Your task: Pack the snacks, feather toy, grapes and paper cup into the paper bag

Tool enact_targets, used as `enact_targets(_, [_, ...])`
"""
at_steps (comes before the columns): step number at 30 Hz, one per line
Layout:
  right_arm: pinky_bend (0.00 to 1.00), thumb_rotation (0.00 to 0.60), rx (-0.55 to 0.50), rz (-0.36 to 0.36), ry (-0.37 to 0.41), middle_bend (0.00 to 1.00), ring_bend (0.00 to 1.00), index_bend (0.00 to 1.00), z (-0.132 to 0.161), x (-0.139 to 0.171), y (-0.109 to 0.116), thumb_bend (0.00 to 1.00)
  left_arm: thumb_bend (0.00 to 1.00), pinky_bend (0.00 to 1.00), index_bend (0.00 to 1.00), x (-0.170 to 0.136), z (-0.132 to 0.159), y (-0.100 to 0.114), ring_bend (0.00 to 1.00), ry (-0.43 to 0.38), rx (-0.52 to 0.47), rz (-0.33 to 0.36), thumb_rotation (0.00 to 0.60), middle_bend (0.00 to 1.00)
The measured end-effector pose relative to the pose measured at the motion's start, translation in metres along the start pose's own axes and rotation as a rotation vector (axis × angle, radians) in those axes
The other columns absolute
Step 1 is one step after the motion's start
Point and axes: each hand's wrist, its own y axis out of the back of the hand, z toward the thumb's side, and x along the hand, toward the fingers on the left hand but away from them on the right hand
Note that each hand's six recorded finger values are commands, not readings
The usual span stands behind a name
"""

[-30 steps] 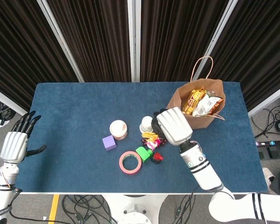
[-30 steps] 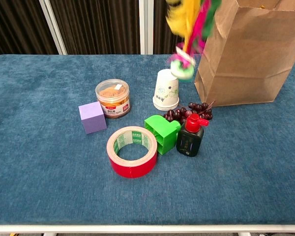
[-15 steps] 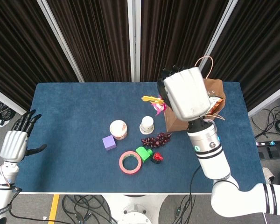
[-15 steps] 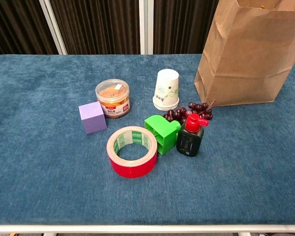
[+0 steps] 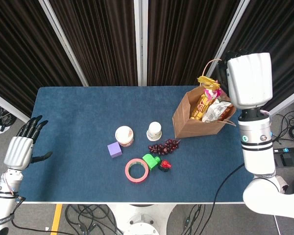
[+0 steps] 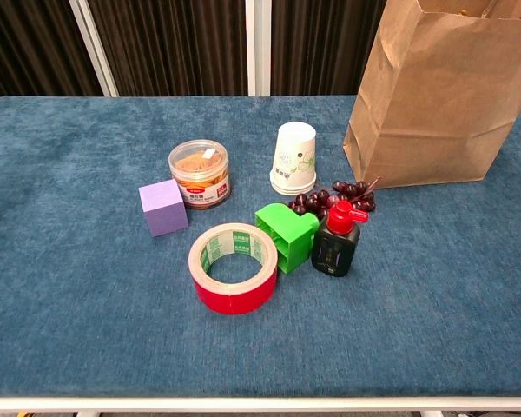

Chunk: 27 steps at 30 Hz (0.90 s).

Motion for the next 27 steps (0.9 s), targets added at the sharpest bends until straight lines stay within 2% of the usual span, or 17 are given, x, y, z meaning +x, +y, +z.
enact_targets(5, [0.84,0.600,0.003,0.028,-0.031,0.71,0.68,0.99,-0.022,0.001,-0.018,0.44,0.15,0.18,0.16,-0.002,0.000,-0.004,0.05,0.006,-0.005,-0.011,0.600,0.14])
enact_targets(14, [0.84,0.600,-0.002,0.122,-0.062,0.69,0.67,0.98,-0.041,0.004,-0.070,0.41,0.15,0.18,0.16,-0.005,-0.007,-0.004,0.05,0.031,0.005,-0.015,0.600,0.14])
enact_targets(16, [0.82,0.600,0.002,0.137,-0.063,0.68,0.64,0.96,-0.043,0.002,-0.077,0.37,0.15,0.18,0.16,-0.005,-0.008,-0.004,0.05,0.035,0.006,-0.013,0.600,0.14])
enact_targets(23, [0.65,0.600,0.030,0.198,-0.043,0.60,0.46,0.82,-0.042,0.003,-0.089,0.08,0.15,0.18,0.16,-0.005,-0.008,-0.004,0.05,0.035,0.012,-0.015,0.600,0.14])
enact_targets(25, [0.58,0.600,0.036,0.213,-0.036,0.53,0.37,0.74,-0.043,0.005,-0.090,0.01,0.15,0.18,0.16,-0.004,-0.007,-0.003,0.05,0.032,0.013,-0.014,0.600,0.14])
enact_targets(27, [0.53,0.600,0.037,0.237,-0.032,0.46,0.29,0.66,-0.044,0.007,-0.091,0.00,0.15,0.18,0.16,-0.004,-0.007,-0.003,0.05,0.033,0.013,-0.013,0.600,0.14])
